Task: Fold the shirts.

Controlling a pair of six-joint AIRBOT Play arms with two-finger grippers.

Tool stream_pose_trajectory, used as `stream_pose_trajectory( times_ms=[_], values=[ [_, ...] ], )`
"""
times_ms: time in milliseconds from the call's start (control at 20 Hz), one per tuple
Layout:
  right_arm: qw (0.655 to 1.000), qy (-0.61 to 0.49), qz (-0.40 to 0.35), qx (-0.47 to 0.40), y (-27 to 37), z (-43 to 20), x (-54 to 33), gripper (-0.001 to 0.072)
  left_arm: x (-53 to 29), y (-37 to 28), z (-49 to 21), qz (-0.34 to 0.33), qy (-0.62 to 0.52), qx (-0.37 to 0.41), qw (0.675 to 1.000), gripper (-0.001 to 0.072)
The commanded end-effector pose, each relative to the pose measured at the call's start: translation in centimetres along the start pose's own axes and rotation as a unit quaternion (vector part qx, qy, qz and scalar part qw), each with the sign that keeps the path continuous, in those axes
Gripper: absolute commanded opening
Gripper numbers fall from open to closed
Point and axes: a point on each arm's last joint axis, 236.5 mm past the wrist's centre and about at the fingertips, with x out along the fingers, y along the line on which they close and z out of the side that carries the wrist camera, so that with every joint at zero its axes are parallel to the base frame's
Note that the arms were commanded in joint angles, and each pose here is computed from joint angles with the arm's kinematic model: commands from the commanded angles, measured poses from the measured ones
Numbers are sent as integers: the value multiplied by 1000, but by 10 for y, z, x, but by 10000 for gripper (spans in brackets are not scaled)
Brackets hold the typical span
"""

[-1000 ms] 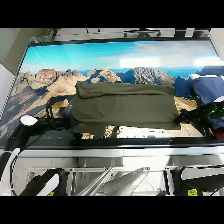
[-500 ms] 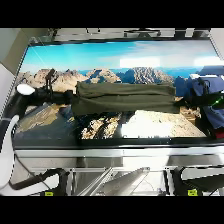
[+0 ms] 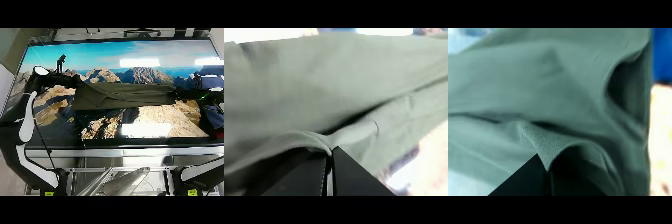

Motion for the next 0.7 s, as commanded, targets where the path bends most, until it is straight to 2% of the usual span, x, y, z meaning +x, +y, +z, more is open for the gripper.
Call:
stream_pose_trajectory(
  times_ms=[0, 400, 450, 500, 550, 600, 650],
  values=[
    [1000, -16, 0, 2, -10, 14, 11, 15, 25, 14, 16, -6, 7, 11, 1000, 23],
    [999, -35, -12, -20, -14, 27, 8, 17, 52, 20, 39, -12, 0, 27, 1000, 30],
    [999, -36, -12, -22, -14, 28, 8, 24, 56, 18, 37, -13, 3, 24, 1000, 157],
    [999, -39, -13, -29, -13, 30, 5, 66, 55, 20, 37, -12, 3, 19, 1000, 290],
    [998, -45, -18, -38, -14, 36, -2, 251, 51, 21, 40, -10, -1, 19, 1000, 290],
    [997, -54, -25, -52, -13, 46, -13, 323, 43, 23, 45, -9, -10, 18, 1000, 290],
    [995, -60, -40, -73, -14, 57, -24, 323, 30, 26, 52, -4, -23, 17, 1000, 290]
  ],
)
